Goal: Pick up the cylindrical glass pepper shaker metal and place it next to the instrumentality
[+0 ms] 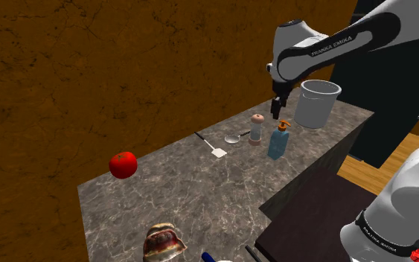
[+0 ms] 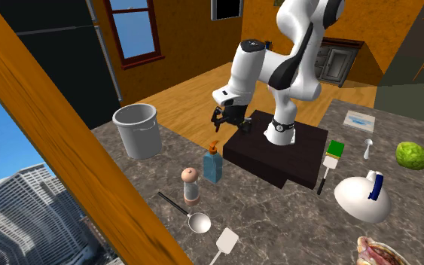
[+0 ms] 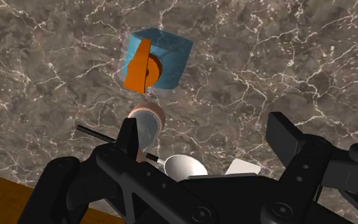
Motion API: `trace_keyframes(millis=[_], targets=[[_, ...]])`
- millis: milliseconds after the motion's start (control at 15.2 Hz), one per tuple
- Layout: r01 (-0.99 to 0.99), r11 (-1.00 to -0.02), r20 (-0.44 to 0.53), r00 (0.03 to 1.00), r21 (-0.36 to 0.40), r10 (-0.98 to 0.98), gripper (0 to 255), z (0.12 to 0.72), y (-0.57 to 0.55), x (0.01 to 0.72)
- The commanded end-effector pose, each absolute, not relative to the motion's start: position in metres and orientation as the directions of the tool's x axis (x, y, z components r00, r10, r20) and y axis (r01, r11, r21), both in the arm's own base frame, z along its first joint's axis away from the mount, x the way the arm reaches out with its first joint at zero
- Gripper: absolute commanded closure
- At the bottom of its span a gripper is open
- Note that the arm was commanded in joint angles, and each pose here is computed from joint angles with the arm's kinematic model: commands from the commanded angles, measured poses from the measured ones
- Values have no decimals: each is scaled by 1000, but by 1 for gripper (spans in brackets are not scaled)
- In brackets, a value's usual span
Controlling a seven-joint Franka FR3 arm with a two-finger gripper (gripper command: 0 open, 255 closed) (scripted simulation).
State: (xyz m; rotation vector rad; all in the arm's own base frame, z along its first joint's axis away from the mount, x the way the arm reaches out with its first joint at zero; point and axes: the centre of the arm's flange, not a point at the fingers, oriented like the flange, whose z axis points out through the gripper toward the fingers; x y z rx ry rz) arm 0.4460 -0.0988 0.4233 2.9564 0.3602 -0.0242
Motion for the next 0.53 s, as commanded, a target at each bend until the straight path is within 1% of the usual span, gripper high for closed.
trace_keyframes(millis=[0, 462], targets=[[241, -957, -24, 970, 163, 240, 0, 407, -110, 467], [244, -955, 11, 968, 169, 249, 0, 354, -152, 526]])
